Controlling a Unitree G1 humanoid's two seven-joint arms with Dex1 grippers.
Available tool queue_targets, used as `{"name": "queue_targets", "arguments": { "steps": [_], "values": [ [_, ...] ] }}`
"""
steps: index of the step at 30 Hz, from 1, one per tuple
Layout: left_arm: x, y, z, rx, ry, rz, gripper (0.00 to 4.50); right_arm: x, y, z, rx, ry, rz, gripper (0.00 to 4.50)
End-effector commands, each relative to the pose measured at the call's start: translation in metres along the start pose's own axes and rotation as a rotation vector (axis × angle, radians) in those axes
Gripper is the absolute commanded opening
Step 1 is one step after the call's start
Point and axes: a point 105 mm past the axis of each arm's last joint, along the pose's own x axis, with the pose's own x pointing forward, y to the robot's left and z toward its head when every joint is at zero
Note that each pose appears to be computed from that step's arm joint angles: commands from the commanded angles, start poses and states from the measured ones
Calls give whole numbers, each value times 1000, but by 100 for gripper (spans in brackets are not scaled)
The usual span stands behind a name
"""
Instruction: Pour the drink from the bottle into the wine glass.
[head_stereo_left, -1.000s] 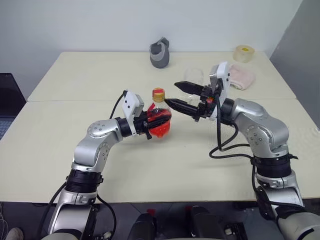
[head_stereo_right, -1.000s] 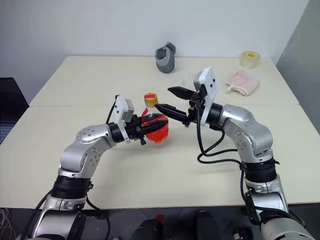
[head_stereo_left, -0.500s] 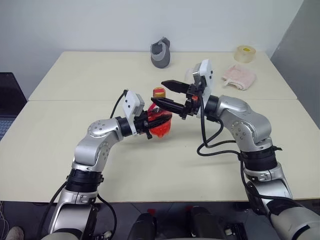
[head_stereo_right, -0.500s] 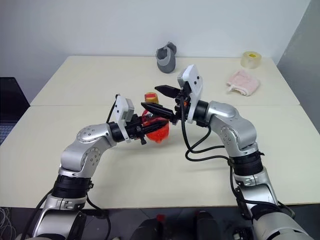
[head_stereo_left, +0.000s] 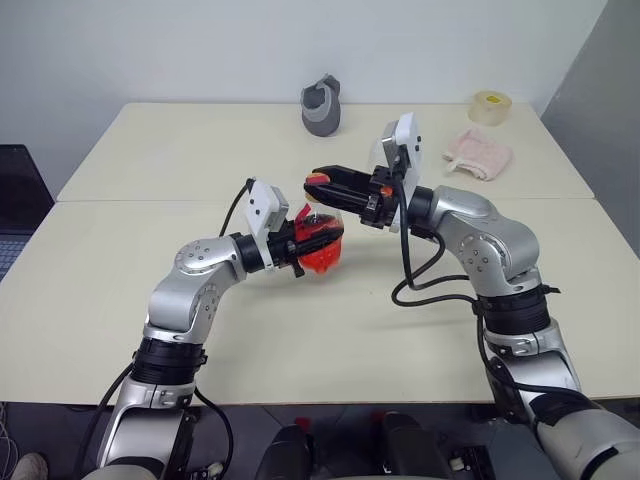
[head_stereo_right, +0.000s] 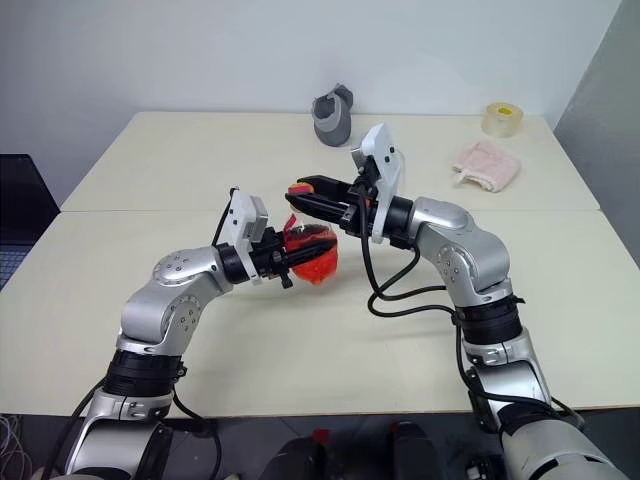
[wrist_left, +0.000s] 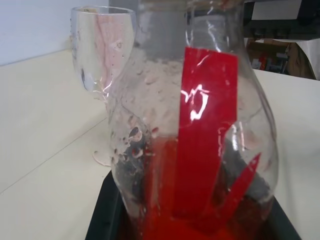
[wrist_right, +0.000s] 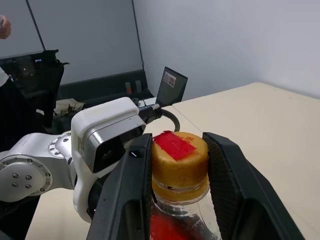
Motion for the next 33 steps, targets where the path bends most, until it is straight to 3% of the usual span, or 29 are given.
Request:
{"name": "queue_targets", "arguments": {
  "steps": [1, 6, 12, 14, 17, 23, 28, 33],
  "values": [
    [0, -3, 15, 49, -46, -9, 134, 1, 9, 24, -60, -68, 34, 121],
    [0, -4, 15, 47, -45, -13, 134, 0, 3, 32, -184, -45, 22, 121],
    [0, -4, 16, 47, -46, -17, 134, -4, -7, 39, 194, -47, -3, 121],
    [0, -4, 16, 48, -46, -18, 134, -5, -2, 44, 160, -53, 24, 121],
    [0, -4, 16, 48, -48, -19, 134, -9, 12, 38, -84, 2, 87, 121],
    [1, -6, 16, 49, -50, -24, 134, -12, 15, 34, -253, -4, 125, 121],
    [0, -6, 16, 50, -51, -26, 134, -12, 9, 37, -283, -30, 97, 121],
    [2, -7, 16, 49, -53, -30, 134, -12, 5, 40, -139, -54, 71, 121]
  ]
}}
